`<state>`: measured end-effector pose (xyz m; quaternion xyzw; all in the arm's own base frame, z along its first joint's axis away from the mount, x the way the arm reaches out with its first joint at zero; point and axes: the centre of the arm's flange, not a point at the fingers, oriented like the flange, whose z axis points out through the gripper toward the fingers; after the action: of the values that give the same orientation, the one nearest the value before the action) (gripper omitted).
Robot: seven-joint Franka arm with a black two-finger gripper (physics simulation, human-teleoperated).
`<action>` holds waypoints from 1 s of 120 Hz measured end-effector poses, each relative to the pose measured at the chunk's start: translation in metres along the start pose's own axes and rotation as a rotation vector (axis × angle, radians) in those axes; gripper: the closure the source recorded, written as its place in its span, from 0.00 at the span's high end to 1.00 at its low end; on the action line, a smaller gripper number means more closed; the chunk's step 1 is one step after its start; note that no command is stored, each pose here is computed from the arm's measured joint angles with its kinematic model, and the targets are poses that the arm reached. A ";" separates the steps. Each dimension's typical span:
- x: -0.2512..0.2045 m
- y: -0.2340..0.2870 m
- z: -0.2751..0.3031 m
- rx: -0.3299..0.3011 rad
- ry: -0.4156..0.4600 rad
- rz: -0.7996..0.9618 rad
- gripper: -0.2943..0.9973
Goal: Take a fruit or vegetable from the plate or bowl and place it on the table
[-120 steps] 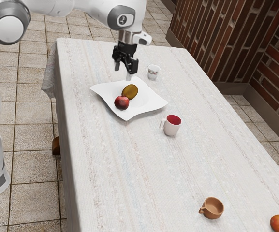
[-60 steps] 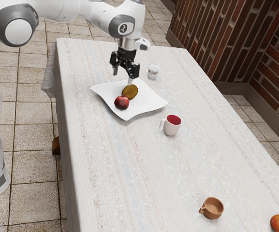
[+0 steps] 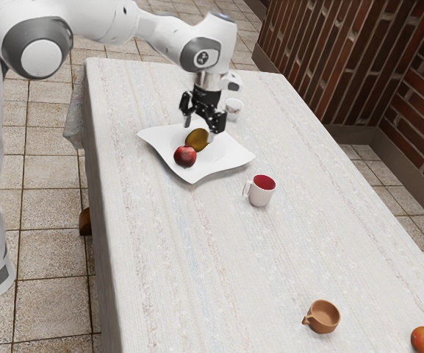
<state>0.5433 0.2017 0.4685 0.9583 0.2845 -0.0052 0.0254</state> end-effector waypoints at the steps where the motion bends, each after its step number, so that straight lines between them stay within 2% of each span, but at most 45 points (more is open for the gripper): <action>1: 0.000 0.000 0.000 0.000 0.000 -0.001 0.77; 76: 0.022 -0.005 0.033 0.012 -0.023 -0.085 0.77; 107: 0.025 -0.005 0.043 0.010 -0.032 -0.101 0.72; 120: 0.026 -0.004 0.045 0.010 -0.032 -0.104 0.63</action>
<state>0.5630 0.2170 0.4227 0.9422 0.3333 -0.0231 0.0250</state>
